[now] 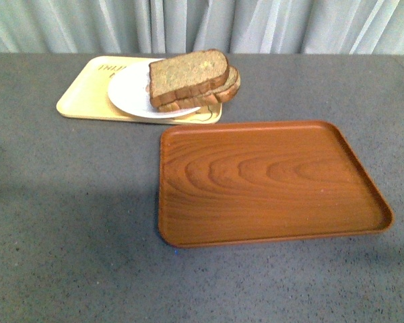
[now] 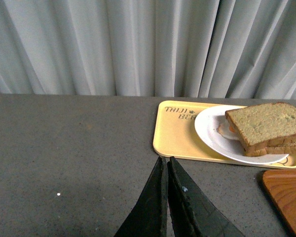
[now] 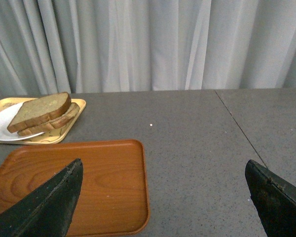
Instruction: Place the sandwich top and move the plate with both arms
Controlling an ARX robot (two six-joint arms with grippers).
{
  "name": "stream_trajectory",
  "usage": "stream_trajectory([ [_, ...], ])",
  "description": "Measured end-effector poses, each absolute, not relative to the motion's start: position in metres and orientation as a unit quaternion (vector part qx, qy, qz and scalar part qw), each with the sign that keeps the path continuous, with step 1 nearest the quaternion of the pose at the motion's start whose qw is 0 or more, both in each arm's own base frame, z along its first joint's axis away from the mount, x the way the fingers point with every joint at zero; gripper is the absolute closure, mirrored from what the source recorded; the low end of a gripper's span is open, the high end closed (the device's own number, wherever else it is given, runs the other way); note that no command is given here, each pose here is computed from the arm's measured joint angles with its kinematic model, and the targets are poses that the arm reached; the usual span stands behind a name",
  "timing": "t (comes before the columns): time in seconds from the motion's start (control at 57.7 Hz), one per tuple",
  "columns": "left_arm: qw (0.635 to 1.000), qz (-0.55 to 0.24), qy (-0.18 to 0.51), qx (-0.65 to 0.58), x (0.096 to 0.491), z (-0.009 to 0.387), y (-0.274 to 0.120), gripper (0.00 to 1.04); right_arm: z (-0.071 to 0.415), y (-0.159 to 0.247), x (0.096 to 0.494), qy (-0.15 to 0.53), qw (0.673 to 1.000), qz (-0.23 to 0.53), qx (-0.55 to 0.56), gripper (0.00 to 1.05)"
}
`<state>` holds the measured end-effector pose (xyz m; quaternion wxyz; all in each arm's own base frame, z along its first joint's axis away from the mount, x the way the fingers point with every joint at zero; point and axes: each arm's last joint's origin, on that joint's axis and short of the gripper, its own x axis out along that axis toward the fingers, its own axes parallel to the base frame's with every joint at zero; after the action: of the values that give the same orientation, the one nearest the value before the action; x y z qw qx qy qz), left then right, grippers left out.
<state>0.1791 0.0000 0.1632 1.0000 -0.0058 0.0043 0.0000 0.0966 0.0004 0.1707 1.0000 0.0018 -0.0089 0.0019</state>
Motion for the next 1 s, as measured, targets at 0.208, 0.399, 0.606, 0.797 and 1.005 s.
stream_trajectory([
  [0.208,1.000,0.000,0.008,-0.006,0.162,0.162,0.000,1.03,0.171,0.000,0.097,-0.009,1.000,0.002,0.002,0.09],
  [0.399,1.000,0.000,0.005,-0.005,0.150,0.164,0.000,1.03,0.171,0.000,0.097,-0.009,1.000,0.002,0.002,0.09],
  [0.606,1.000,0.000,0.001,-0.005,0.139,0.166,0.000,1.03,0.171,0.000,0.097,-0.009,1.000,0.002,0.002,0.09],
  [0.797,1.000,0.000,-0.004,-0.005,0.131,0.169,0.000,1.03,0.171,0.000,0.097,-0.009,1.000,0.002,0.002,0.09],
  [1.005,1.000,0.000,-0.007,-0.005,0.124,0.171,0.000,1.03,0.171,0.000,0.097,-0.009,1.000,0.002,0.002,0.09],
])
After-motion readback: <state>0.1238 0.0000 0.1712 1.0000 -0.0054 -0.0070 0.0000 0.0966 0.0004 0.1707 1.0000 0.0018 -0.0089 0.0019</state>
